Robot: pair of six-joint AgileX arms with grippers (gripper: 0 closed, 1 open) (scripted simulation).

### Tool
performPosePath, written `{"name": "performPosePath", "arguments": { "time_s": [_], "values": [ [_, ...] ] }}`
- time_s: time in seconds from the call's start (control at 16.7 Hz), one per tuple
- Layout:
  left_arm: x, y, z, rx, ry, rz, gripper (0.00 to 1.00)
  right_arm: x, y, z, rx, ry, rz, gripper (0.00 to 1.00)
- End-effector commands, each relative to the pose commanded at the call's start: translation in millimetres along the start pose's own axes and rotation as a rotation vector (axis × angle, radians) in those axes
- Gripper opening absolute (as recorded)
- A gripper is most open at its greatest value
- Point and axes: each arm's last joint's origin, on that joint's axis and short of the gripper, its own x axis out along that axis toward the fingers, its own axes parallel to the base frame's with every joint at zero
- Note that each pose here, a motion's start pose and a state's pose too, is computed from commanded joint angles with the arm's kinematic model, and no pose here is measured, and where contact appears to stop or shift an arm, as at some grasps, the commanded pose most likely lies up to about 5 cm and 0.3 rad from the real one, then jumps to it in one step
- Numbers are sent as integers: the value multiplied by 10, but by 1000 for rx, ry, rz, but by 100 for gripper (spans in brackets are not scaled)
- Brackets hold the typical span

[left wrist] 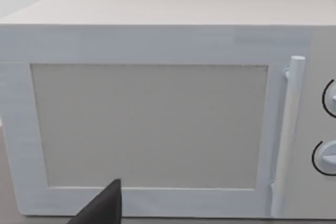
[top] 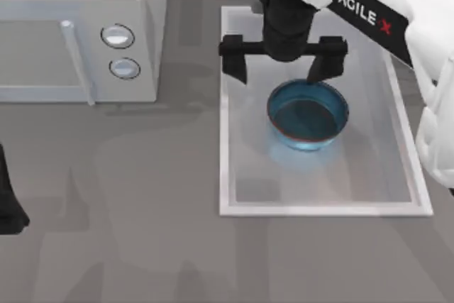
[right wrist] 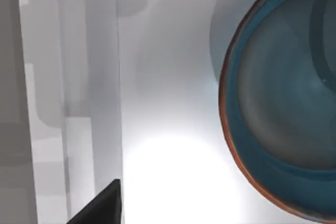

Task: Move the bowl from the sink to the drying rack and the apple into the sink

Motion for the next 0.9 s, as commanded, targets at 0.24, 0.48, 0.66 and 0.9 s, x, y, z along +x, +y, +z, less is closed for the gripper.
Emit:
{"name": "performPosePath", "arguments": {
  "time_s": [0.24,0.48,0.66,0.9],
  "values": [
    [0,0,0,0,0,0,100,133,80,-9,-11,6,-12,100],
    [0,0,0,0,0,0,100,148,56,2,-6,9,-13,100],
    [0,0,0,0,0,0,100,320,77,8,-11,6,-12,100],
    [0,0,0,0,0,0,100,891,80,4,-10,5,-11,100]
  ]
}}
